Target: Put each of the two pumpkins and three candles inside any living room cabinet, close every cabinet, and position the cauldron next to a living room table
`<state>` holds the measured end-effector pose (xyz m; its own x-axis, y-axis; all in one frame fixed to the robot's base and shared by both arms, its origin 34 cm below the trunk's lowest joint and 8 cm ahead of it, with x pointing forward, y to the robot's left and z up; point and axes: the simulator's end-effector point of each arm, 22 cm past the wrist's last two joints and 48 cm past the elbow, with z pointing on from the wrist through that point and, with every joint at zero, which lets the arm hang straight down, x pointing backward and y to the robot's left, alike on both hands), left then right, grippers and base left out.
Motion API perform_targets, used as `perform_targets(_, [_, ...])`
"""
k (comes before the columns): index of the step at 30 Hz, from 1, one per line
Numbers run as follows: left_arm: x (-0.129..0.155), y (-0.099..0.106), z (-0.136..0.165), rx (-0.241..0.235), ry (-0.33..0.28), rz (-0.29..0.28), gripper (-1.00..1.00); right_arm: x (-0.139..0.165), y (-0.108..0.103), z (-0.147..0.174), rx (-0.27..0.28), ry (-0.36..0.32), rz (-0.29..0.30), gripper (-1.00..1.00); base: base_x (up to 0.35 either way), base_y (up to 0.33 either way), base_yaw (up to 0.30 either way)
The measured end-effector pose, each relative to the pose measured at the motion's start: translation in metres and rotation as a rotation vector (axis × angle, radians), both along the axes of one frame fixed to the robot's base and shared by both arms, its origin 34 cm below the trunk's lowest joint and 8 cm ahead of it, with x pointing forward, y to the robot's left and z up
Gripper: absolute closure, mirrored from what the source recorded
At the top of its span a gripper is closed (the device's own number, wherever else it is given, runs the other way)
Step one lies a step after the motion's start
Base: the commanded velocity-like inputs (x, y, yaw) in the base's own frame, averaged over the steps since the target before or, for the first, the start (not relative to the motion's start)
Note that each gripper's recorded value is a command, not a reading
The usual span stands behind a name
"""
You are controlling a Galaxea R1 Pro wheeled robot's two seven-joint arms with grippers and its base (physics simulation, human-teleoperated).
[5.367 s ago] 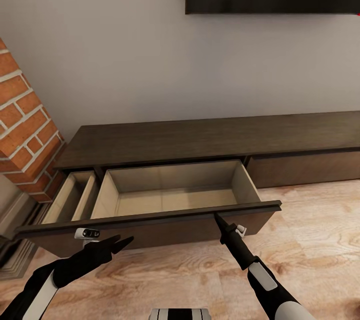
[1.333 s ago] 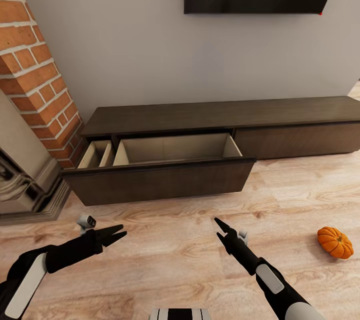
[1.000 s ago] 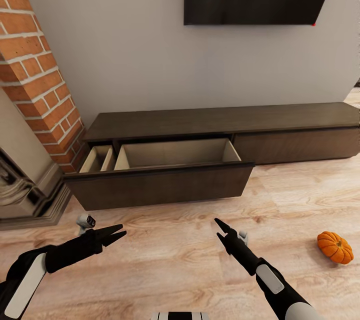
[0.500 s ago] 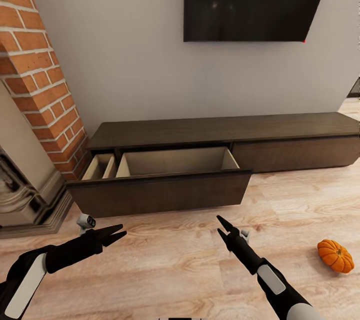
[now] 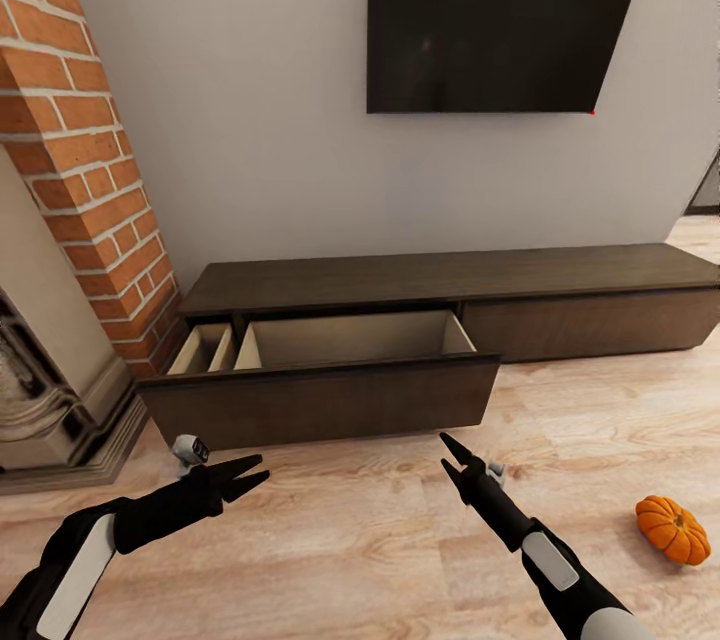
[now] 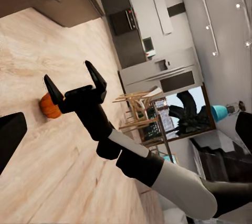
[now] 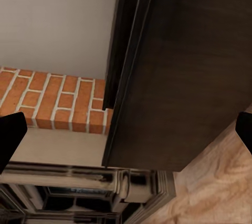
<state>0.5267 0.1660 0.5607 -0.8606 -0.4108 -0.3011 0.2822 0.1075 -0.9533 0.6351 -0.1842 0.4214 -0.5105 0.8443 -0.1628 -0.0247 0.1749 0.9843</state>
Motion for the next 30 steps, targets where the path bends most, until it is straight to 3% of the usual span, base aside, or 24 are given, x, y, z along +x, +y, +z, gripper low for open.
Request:
perform_targets(4, [-0.003, 0.001, -0.014, -0.005, 0.047, 0.010, -1.00, 0.001, -0.005, 0.008, -0.008, -0.015, -0.003, -1.00, 0.000, 0.000, 0.000])
perform_targets(9, [-0.004, 0.003, -0.015, 0.006, 0.052, 0.017, -1.00, 0.002, -0.012, 0.015, -0.030, -0.025, -0.017, -1.00, 0.000, 0.000, 0.000])
perform_targets(13, [-0.001, 0.004, -0.026, 0.076, 0.070, 0.038, -1.00, -0.001, -0.027, 0.001, -0.124, -0.029, -0.085, -1.00, 0.000, 0.000, 0.000])
perform_targets(16, [-0.001, 0.004, -0.026, 0.100, 0.067, 0.045, -1.00, -0.006, -0.036, -0.010, -0.187, -0.016, -0.122, -1.00, 0.000, 0.000, 0.000])
perform_targets(21, [0.001, 0.006, -0.020, 0.116, 0.061, 0.054, -1.00, -0.018, -0.036, -0.023, -0.274, 0.011, -0.087, -1.00, 0.000, 0.000, 0.000])
perform_targets(26, [0.004, 0.011, -0.017, 0.127, 0.077, 0.061, -1.00, -0.032, -0.060, -0.038, -0.321, 0.077, -0.091, -1.00, 0.000, 0.000, 0.000])
perform_targets(30, [0.007, 0.014, -0.024, 0.171, 0.077, 0.077, -1.00, -0.036, -0.085, -0.037, -0.355, 0.104, -0.104, -1.00, 0.000, 0.000, 0.000])
